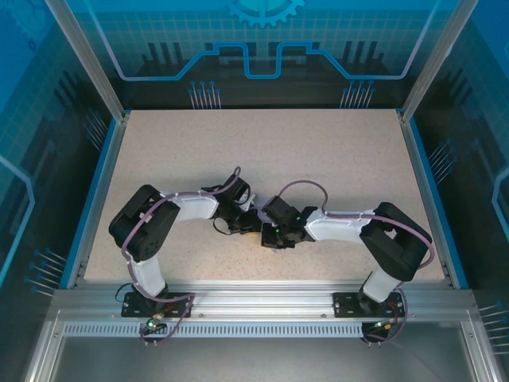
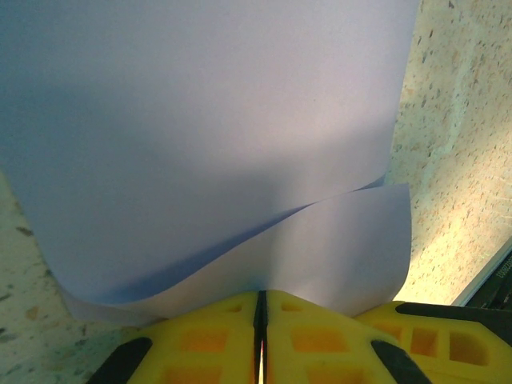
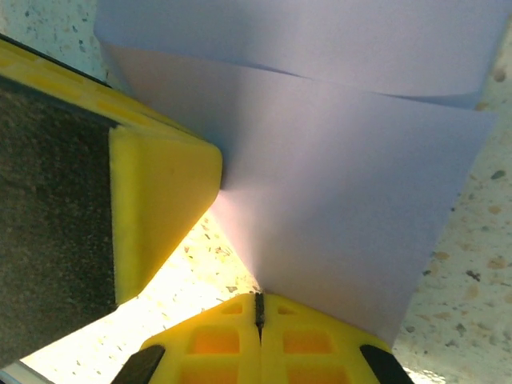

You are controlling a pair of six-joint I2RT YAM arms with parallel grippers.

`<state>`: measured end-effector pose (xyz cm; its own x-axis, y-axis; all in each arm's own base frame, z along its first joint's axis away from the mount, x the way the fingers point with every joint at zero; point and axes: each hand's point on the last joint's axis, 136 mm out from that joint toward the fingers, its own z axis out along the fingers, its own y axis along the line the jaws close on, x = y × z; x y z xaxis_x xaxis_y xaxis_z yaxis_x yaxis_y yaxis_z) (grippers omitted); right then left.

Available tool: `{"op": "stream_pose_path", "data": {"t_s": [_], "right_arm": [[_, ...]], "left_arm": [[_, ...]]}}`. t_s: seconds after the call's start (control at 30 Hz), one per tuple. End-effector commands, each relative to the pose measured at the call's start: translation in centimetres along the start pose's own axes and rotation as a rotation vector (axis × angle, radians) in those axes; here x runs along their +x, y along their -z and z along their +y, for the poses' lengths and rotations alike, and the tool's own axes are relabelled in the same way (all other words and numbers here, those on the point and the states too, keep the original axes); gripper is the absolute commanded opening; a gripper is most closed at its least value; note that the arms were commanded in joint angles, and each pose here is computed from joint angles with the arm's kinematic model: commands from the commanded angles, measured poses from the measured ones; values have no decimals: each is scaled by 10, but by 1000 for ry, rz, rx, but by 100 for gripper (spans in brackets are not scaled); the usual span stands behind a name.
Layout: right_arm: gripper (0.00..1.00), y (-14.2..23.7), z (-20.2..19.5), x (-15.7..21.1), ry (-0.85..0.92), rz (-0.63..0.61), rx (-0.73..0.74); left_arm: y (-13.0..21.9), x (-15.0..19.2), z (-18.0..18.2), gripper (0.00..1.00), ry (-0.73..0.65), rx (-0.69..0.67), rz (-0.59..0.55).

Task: Fold a paper plane with a square sheet of paper (fold left side to right side)
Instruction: Third fold the triangle at the center of the table.

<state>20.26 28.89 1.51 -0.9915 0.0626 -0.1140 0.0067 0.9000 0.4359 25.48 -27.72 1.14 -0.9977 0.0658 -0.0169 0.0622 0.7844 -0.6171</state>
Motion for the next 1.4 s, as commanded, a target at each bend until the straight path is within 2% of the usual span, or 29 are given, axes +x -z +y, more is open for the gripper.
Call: {"op": "stream_pose_path", "data": {"t_s": [0.0, 0.37, 0.9, 1.37], "right_arm": [[0, 1, -14, 12, -21, 21, 55], [0, 7, -23, 12, -45, 0, 83], [0, 5, -42, 26, -61, 44, 137], [0, 7, -49, 45, -74, 104, 126]], "left_arm": [[-13, 22, 30, 12, 33, -122, 70], [-14, 22, 32, 12, 34, -127, 72], [-14, 21, 33, 12, 36, -135, 72], [-15, 21, 35, 12, 37, -149, 74]]}}
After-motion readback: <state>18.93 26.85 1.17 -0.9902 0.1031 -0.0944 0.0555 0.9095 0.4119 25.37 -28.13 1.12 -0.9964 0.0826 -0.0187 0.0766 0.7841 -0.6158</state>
